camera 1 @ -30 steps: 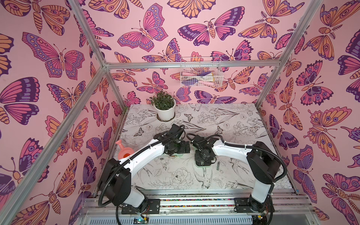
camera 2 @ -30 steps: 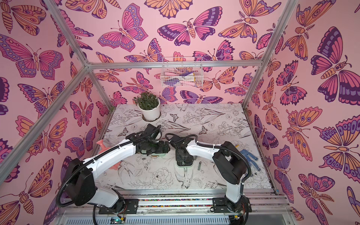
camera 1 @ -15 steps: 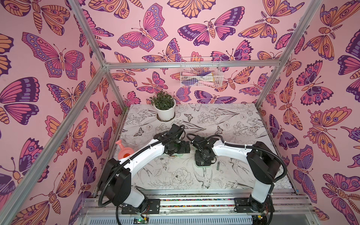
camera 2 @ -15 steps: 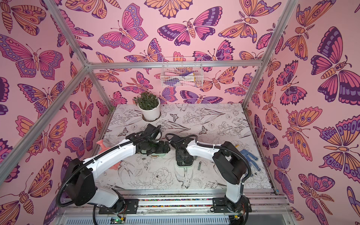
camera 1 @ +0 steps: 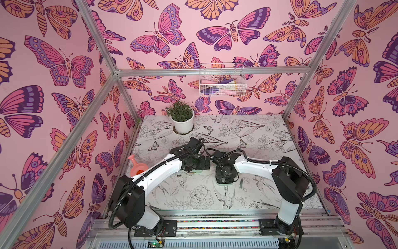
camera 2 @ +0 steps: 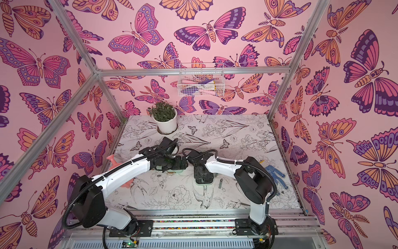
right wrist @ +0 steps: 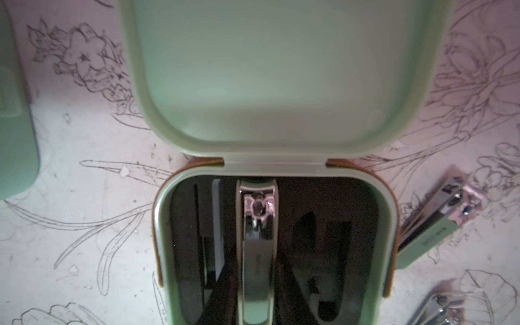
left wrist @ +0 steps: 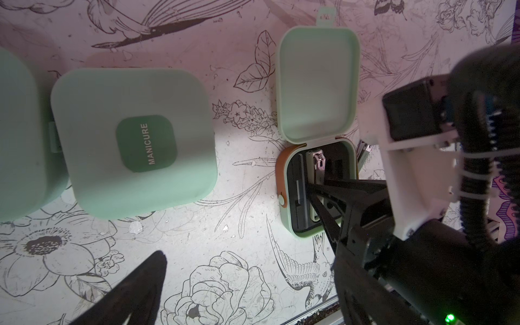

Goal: Organize nail clipper sets
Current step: Place the nail clipper in the storage box.

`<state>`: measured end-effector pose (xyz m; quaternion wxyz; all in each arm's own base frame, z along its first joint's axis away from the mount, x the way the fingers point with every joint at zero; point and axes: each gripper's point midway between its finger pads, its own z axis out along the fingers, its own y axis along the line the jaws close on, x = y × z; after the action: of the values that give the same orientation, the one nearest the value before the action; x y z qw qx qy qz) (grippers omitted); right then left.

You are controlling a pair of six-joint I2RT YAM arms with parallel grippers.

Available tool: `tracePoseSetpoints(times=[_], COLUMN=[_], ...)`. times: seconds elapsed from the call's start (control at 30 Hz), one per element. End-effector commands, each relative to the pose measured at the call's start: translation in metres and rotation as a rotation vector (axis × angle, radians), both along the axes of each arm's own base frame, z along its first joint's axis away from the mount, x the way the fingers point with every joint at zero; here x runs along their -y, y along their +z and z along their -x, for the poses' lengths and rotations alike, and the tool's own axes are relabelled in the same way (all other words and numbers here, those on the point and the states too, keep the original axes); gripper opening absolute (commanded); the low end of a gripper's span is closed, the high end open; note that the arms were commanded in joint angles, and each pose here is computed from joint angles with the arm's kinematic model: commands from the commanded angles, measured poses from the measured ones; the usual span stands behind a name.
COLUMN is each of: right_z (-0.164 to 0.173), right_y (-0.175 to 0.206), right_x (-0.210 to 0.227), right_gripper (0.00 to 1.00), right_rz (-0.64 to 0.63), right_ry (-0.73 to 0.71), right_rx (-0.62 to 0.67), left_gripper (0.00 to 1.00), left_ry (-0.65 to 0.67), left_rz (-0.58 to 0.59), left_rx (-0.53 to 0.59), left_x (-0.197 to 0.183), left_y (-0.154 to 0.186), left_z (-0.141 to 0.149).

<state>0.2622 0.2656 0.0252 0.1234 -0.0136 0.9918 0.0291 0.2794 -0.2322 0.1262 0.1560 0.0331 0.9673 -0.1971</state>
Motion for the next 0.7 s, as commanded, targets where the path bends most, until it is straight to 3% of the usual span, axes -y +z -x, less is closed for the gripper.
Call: tracePoseSetpoints(times=[0.0,0.47,0.67], right_z=[0.016,0.000,0.001], right_y=[-0.030,0.016,0.014], right_x=[0.015,0.004,0.003], right_gripper=[0.10,0.29,0.31], right_rz=[0.084,0.046,0.052], right_ry=[-0.018,0.008,0.011], right_rx=[-0.075,0.002,-0.008], left_gripper=[0.94,0.94,0.94], left_ry=[-0.016,-0.014,-0.015], left_rz=[-0.003,0.002,0.005], left_rx=[-0.010,-0.007,-0.007], left_x=[0.001,0.001,0.001], left_y=[-0.005,-0.004,-0.004], left_z=[0.004,0.004,0.004])
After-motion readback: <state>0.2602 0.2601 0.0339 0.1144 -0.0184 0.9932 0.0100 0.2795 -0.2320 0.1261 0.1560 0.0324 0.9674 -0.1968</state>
